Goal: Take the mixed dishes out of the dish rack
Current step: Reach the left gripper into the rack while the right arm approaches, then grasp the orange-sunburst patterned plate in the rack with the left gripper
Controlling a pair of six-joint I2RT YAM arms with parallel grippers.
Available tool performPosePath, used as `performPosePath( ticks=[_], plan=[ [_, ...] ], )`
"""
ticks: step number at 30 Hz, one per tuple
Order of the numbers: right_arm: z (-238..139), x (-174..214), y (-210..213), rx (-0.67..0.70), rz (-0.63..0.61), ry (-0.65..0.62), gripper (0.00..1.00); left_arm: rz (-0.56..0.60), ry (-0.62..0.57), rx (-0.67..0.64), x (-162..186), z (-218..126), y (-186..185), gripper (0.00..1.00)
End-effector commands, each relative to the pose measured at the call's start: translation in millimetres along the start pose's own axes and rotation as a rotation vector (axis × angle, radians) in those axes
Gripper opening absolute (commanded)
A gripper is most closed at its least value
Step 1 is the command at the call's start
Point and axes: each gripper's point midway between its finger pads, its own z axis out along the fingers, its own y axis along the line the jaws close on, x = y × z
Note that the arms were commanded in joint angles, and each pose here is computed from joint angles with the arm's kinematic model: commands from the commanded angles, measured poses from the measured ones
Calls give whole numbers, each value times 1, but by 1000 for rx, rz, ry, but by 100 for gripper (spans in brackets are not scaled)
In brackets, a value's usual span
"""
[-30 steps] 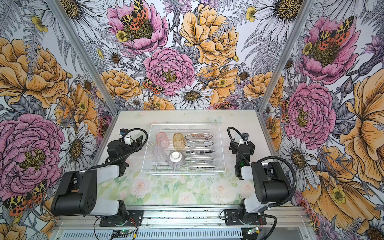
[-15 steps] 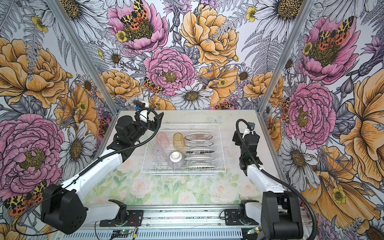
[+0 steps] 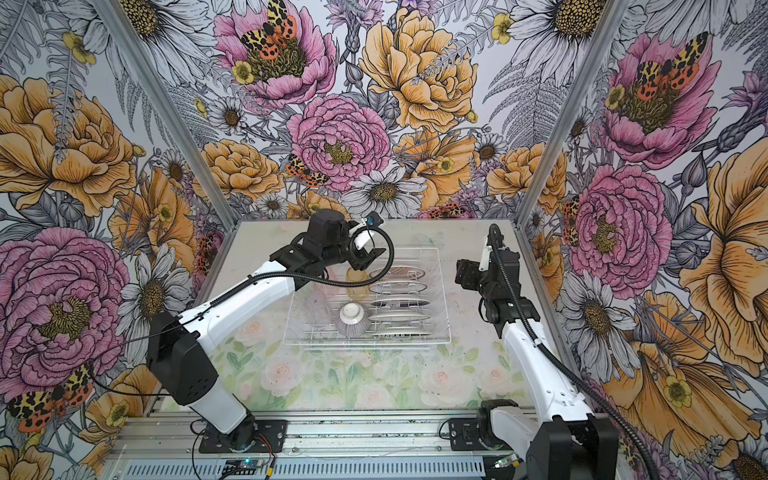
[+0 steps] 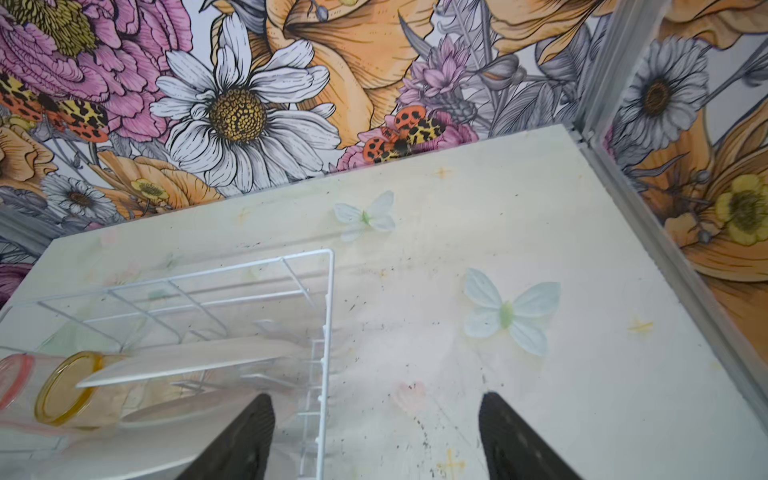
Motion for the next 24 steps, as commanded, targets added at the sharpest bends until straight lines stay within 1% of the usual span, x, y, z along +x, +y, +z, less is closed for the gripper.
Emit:
performPosePath(
  ticks=[1,4,8,10,13,19,24],
  plan=[
    [1,0,23,-80,9,55,78,77,48,133,4,2,-18,67],
    [6,-1,30,-94,-3,64,78,97,71,197,3,6,-26,62],
    [7,-1,33,-102,-8,69,78,153,90,257,4,12,-40,62],
    [7,-1,34,-102,-9,68,78,179,129,300,15,25,-51,62],
    [5,-3,35,-107,-13,61,78,215,163,344,21,32,-61,62],
    [-1,-7,36,-111,-15,43,78,251,203,386,29,48,-71,60],
    [-4,-9,37,-112,-20,32,78,269,226,368,33,59,-69,60]
  ],
)
